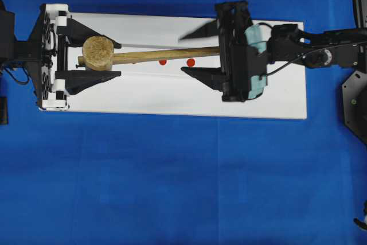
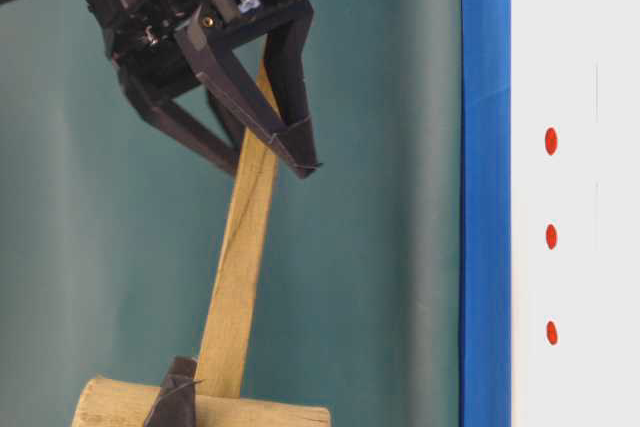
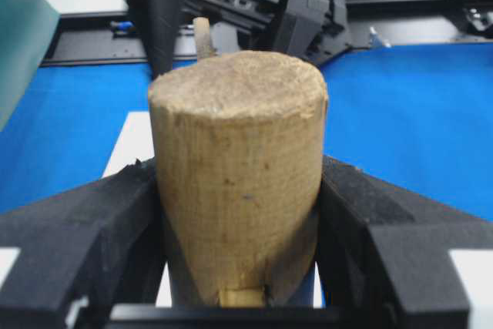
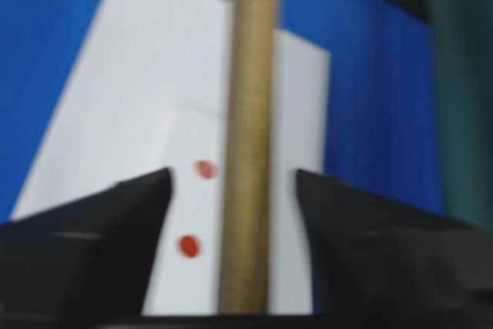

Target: Hit the mark with a hammer.

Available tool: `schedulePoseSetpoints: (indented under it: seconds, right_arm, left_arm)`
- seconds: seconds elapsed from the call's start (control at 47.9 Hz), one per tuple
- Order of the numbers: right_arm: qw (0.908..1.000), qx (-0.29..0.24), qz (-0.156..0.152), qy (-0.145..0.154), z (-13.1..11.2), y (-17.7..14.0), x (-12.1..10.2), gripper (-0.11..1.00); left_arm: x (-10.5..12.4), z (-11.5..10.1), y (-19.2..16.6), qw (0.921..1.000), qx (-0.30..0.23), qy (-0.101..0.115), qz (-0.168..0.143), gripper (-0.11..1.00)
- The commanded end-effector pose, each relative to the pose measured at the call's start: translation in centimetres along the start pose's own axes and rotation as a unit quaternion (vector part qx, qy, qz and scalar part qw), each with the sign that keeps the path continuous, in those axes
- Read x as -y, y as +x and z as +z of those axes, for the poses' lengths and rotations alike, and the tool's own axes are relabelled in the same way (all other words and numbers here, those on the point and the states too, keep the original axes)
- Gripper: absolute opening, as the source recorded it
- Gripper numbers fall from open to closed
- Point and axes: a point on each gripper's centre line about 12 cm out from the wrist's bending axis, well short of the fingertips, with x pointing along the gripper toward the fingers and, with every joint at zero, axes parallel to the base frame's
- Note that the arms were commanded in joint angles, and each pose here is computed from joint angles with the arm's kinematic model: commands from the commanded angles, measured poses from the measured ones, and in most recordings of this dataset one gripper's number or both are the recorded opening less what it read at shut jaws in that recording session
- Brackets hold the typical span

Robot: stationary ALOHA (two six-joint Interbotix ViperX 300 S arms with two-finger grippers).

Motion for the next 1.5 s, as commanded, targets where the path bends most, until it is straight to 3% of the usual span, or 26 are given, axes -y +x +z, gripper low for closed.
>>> schedulePoseSetpoints:
  seconds: [0.0,0.063,0.146,0.501,0.605,0.897,1.022,1.085,1.252,1.481]
  right_arm:
    - [0.9999,0.01,0.012,0.002,1.3,0.1,0.0,0.36]
    - [0.9998,0.008,0.017,0.002,1.3,0.2,-0.1,0.18]
    - [0.9998,0.009,0.016,0.002,1.4,0.2,0.0,0.05]
    - [0.9995,0.01,0.014,0.025,1.5,0.2,0.1,0.05]
    - [0.9992,0.008,0.016,0.035,1.3,0.2,0.0,0.05]
    - [0.9986,0.005,0.019,0.05,1.2,0.1,-0.1,0.05]
    - [0.998,0.006,0.02,0.06,1.2,0.1,-0.1,0.03]
    - [0.9977,0.005,0.02,0.064,1.2,0.1,-0.1,0.03]
    - [0.9967,0.003,0.023,0.077,1.0,-0.1,-0.3,0.03]
    - [0.9942,0.003,0.022,0.105,0.2,-1.9,-0.4,0.03]
  left_arm:
    - [-0.1,1.9,0.1,0.9996,0.028,0.001,0.001,0.46]
    - [-0.1,2.0,0.1,0.9996,0.03,0.001,0.002,0.46]
    - [-0.1,2.0,0.1,0.9995,0.031,0.0,0.001,0.46]
    - [0.0,1.9,0.1,0.9997,0.025,0.001,-0.001,0.46]
    - [0.0,1.7,0.2,0.9997,0.02,0.01,-0.001,0.46]
    - [0.1,1.2,0.1,1.0,-0.001,-0.001,-0.003,0.47]
    - [0.1,1.2,0.0,1.0,0.0,0.0,-0.003,0.78]
    - [0.1,1.2,0.0,1.0,0.0,0.0,-0.003,0.88]
    - [0.1,1.0,-0.6,0.9999,-0.011,0.001,-0.004,0.81]
    - [0.1,0.7,-3.1,0.9999,-0.016,-0.001,-0.005,0.82]
